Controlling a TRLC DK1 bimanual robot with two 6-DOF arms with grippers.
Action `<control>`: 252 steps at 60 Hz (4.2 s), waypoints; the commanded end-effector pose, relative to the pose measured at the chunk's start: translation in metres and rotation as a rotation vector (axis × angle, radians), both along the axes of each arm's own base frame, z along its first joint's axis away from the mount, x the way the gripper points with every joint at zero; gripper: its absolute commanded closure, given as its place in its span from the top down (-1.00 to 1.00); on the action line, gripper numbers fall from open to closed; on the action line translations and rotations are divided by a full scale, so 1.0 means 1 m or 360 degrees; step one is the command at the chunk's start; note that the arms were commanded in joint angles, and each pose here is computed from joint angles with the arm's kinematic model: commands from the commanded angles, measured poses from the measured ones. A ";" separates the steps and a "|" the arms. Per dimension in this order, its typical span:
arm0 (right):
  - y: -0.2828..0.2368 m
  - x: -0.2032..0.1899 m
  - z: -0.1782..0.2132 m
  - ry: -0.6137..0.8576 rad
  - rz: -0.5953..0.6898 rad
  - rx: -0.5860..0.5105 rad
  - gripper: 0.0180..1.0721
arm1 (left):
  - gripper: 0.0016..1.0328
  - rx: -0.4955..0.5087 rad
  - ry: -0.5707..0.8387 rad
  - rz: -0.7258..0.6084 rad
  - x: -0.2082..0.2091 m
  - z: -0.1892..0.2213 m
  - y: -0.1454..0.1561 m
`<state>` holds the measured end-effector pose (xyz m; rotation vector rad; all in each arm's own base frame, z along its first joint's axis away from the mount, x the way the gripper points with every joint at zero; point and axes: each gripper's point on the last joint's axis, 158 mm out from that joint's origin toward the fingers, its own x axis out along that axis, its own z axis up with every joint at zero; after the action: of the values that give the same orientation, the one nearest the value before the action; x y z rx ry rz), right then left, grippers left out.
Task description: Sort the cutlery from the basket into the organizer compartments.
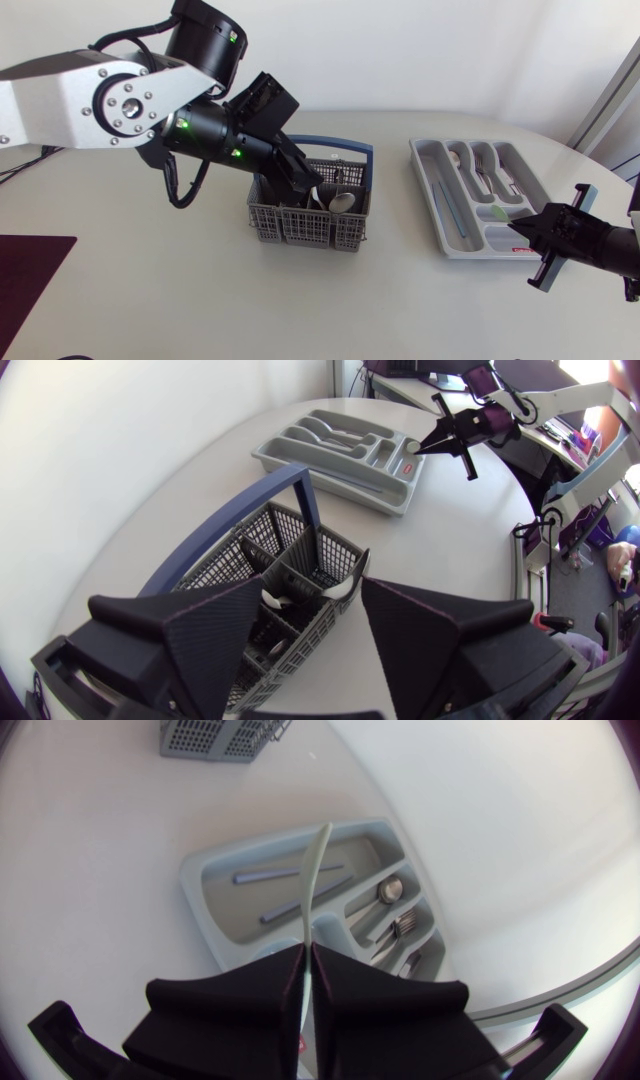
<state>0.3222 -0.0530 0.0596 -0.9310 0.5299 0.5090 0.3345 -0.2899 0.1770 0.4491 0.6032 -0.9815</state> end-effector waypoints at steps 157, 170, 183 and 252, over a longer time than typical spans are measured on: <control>0.047 -0.029 0.001 0.0126 0.0092 0.0103 0.80 | -0.83 0.0239 -0.0191 -0.0394 -0.012 -0.062 -0.054; 0.052 -0.028 0.007 0.0106 0.0103 0.0093 0.80 | -0.94 0.0155 -0.0103 -0.0398 -0.009 -0.049 -0.053; 0.066 -0.029 0.013 0.0100 0.0141 0.0074 0.80 | -0.94 -0.0021 0.0014 -0.0357 -0.001 -0.017 -0.042; 0.213 -0.054 0.140 0.0273 0.0513 0.0719 0.78 | -0.94 -0.0831 0.0499 -0.0448 -0.052 0.133 -0.025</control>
<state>0.2755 0.1473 0.1878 -0.5744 0.4046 0.9308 0.3064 -0.3067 0.3100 -0.1160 0.5580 -1.3705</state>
